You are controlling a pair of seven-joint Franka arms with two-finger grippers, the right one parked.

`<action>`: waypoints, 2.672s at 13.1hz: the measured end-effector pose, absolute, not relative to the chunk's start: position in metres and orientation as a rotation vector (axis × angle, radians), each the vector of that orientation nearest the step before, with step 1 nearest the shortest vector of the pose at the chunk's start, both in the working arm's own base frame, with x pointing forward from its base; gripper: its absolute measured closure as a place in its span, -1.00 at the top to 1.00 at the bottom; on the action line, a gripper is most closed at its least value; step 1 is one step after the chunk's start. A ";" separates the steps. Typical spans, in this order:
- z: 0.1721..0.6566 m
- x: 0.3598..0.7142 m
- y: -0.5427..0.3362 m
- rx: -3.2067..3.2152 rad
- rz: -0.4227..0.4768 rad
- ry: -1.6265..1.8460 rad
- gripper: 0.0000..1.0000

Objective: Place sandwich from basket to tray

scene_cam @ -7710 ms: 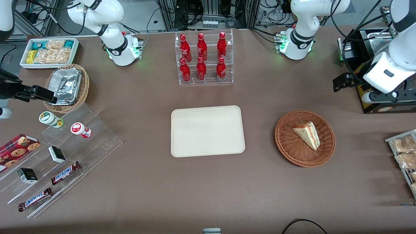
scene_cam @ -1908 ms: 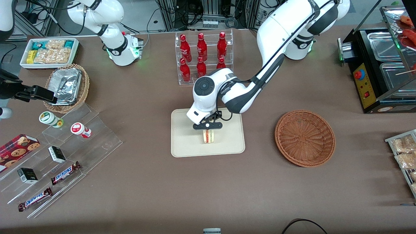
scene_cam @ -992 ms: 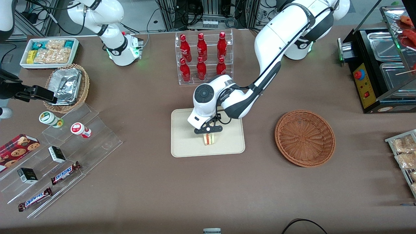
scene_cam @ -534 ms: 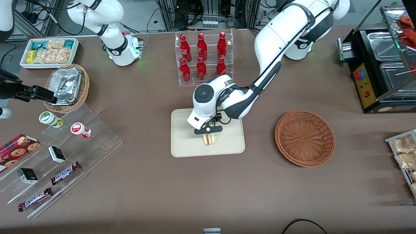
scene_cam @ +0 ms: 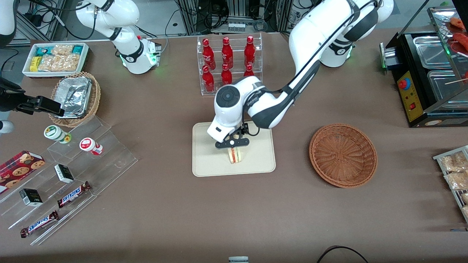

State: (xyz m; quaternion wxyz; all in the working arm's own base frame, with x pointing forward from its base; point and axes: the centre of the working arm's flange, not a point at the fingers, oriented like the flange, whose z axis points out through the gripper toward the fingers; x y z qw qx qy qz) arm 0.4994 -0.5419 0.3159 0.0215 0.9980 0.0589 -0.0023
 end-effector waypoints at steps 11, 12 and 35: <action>0.471 0.570 -0.384 3.166 -0.055 0.137 1.00; 0.476 0.576 -0.364 3.171 -0.076 0.102 1.00; 0.583 0.514 -0.046 3.139 -0.360 -0.159 1.00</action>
